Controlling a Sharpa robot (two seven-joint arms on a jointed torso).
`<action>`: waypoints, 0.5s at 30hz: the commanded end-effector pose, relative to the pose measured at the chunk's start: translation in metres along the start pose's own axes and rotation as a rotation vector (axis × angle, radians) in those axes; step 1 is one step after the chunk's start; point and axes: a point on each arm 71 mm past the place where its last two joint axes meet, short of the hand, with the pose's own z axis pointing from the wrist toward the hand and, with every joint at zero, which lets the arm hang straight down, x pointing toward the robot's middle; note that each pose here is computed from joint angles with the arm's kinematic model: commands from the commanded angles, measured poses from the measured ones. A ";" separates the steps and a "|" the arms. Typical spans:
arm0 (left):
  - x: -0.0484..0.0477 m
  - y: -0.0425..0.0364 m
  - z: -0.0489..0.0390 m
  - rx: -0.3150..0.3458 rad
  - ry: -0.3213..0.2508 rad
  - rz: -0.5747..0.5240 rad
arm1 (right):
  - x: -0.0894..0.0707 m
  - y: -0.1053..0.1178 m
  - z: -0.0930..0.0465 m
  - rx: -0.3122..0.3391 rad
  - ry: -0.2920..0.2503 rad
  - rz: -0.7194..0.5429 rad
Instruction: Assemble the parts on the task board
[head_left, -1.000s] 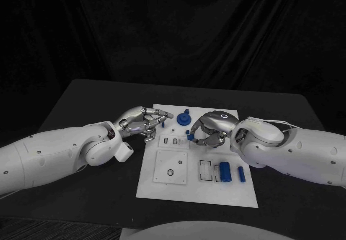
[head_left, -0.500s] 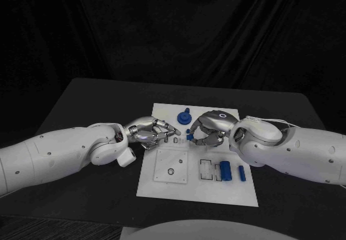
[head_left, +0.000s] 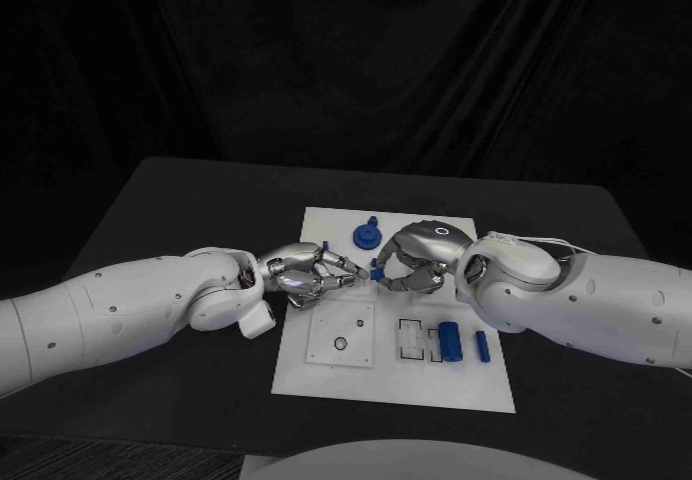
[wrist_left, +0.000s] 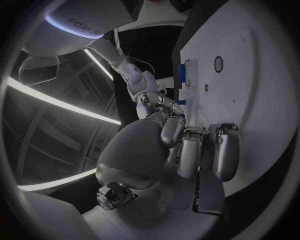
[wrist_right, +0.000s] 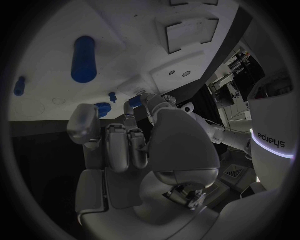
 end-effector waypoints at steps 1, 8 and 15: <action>0.0036 0.0011 0.0017 -0.010 0.034 -0.004 | -0.001 0.001 0.000 0.002 -0.009 -0.004; 0.0039 0.0017 0.0028 -0.009 0.035 -0.005 | 0.000 0.002 0.001 0.000 -0.004 -0.004; 0.0040 0.0019 0.0033 -0.007 0.033 -0.005 | 0.000 0.003 0.002 -0.003 0.002 -0.004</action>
